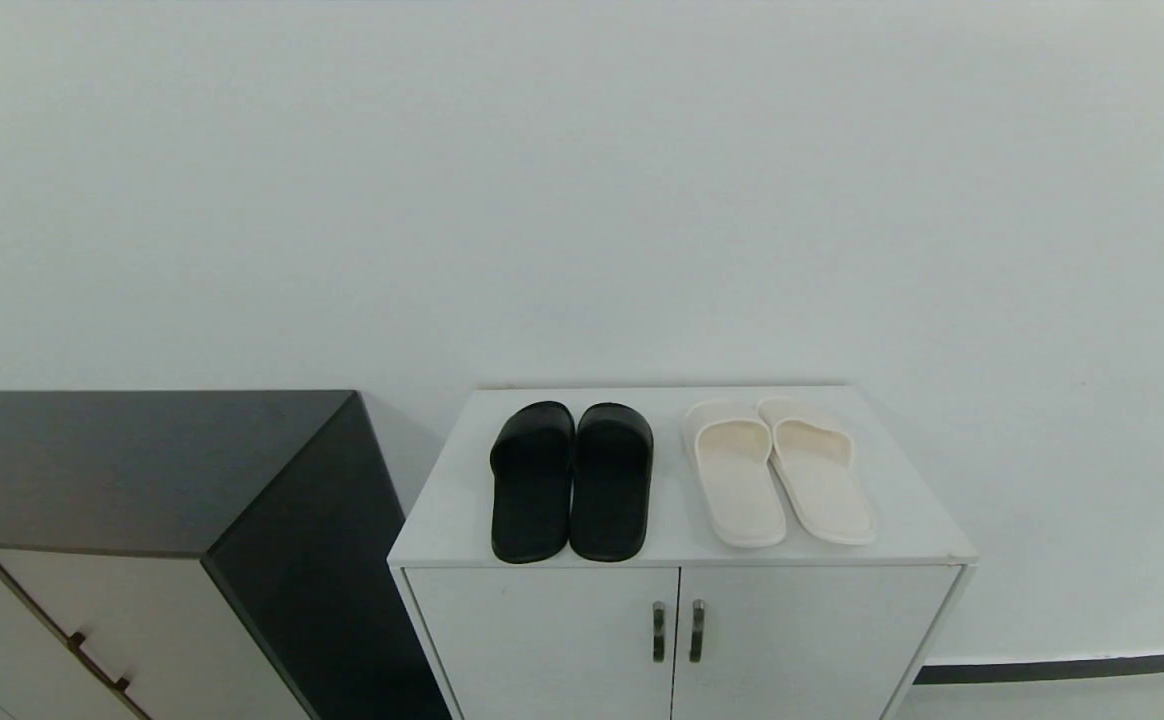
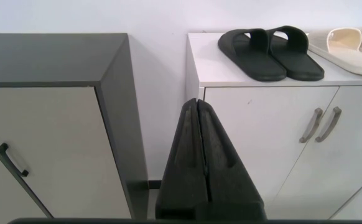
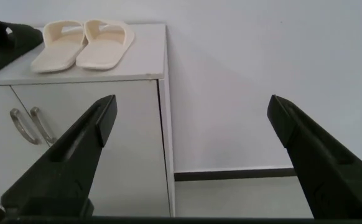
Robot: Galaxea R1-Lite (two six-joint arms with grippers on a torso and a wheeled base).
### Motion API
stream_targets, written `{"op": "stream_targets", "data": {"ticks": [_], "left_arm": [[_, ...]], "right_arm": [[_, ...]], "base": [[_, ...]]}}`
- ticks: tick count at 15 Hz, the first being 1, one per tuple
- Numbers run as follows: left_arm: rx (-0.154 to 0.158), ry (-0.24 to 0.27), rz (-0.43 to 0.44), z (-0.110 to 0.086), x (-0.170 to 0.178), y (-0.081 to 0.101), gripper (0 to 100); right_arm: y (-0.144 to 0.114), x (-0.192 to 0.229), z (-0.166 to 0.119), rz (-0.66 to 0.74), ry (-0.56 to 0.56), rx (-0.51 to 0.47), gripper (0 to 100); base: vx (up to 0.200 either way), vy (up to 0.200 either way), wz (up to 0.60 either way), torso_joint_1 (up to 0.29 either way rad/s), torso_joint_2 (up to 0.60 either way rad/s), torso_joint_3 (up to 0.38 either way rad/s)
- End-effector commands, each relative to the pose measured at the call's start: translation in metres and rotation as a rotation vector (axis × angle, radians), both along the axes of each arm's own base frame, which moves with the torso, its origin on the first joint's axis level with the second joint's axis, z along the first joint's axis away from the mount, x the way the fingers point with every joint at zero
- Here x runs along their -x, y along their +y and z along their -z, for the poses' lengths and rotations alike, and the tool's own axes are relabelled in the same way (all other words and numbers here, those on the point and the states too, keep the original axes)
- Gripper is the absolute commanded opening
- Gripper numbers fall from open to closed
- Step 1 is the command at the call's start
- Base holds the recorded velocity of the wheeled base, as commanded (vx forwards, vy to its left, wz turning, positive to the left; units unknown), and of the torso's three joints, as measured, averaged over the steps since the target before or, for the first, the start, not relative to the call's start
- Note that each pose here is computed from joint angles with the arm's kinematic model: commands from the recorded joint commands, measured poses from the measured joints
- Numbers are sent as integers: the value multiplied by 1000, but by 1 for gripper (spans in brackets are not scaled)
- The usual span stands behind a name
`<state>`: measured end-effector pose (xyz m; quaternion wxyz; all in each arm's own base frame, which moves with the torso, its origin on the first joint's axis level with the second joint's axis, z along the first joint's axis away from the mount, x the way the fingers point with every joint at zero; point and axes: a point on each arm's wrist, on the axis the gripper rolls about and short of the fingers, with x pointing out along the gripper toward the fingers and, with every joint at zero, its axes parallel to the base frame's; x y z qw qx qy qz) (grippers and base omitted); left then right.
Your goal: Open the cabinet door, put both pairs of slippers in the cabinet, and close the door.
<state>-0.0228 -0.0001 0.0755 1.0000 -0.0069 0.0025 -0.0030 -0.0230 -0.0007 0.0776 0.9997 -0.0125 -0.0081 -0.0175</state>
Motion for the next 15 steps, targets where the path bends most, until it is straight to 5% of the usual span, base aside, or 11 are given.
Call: {"op": "stream_targets", "data": {"ticks": [1,4,7,11,15], "left_arm": [[0,0,0,0,0,0,0],[-9,1,2,0,0,0,0],[-11,6,2,0,0,0,0],[-9,6,2,0,0,0,0],[-9,6,2,0,0,0,0]], "right_arm": [[0,12,-67,4,-179,-67,100],[4,-36,-75,-160,180,-44,100],[19,-110,-92,-397,333,-151,100],[90,-176,-105,-439,401,-301,100],[144,-226,-98,-290,371,-241,100]], "base": [[0,0,0,0,0,0],[0,0,0,0,0,0],[0,0,0,0,0,0],[0,0,0,0,0,0],[0,0,0,0,0,0]]}}
